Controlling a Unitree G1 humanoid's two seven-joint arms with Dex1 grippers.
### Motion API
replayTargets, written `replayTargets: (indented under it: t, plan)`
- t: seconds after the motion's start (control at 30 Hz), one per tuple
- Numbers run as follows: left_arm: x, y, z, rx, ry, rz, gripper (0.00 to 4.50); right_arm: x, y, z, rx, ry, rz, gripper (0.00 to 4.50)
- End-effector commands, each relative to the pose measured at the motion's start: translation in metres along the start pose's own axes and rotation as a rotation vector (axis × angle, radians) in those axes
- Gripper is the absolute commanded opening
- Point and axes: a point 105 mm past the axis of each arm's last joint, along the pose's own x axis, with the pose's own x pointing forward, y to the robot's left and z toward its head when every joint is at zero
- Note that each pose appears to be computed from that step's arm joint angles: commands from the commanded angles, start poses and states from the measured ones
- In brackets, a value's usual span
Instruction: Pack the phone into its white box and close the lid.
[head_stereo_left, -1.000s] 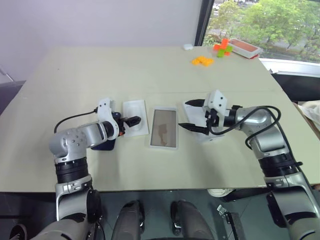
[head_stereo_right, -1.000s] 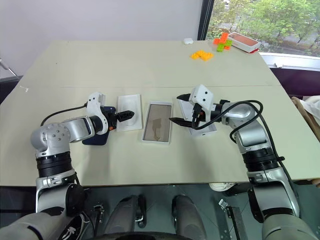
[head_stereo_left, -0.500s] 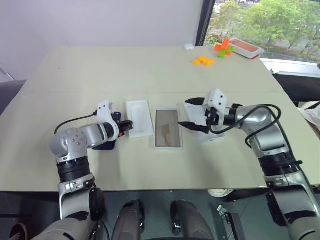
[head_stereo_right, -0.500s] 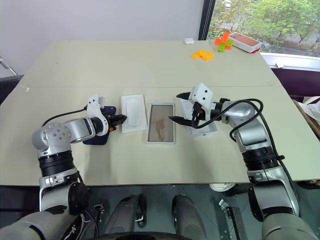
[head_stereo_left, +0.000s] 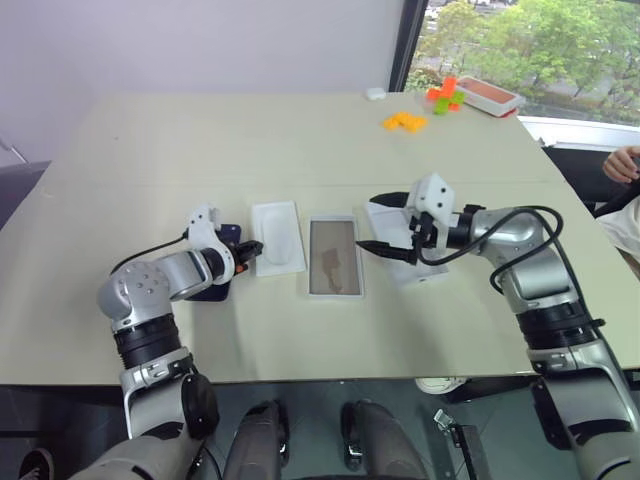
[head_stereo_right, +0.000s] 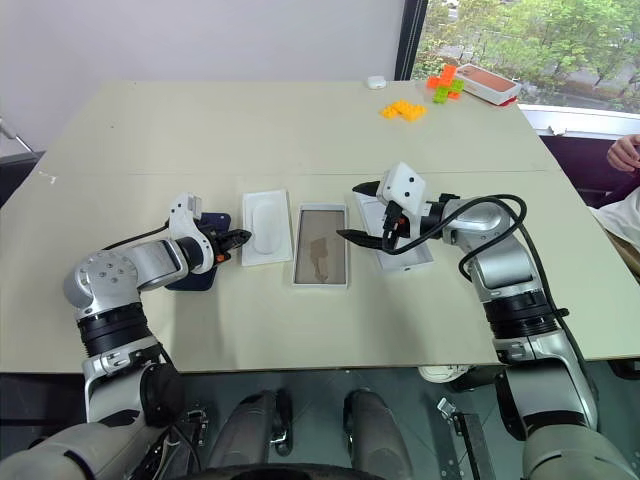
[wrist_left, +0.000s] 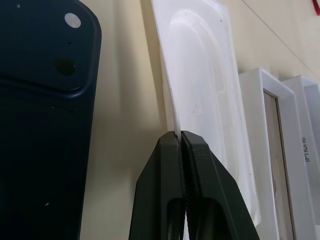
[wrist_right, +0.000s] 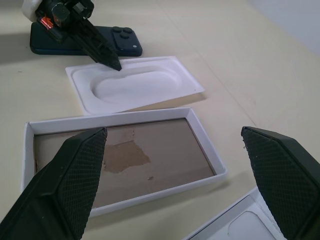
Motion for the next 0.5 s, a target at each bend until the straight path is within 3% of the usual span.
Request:
replayTargets:
  t: [0.03, 0.17, 0.5]
  plan:
    - [-0.006, -0.002, 0.008, -0.012, -0.025, -0.016, 0.01, -0.003, -0.006, 0.017, -0.043, -0.046, -0.022, 4.5]
    - [-0.015, -0.011, 0.018, -0.103, -0.068, -0.122, 0.01, -0.003, -0.007, 0.017, -0.046, -0.045, -0.025, 4.5]
    - [-0.045, -0.036, 0.026, -0.074, -0.06, -0.33, 0.01, -0.028, -0.008, 0.002, 0.056, -0.005, 0.023, 4.5]
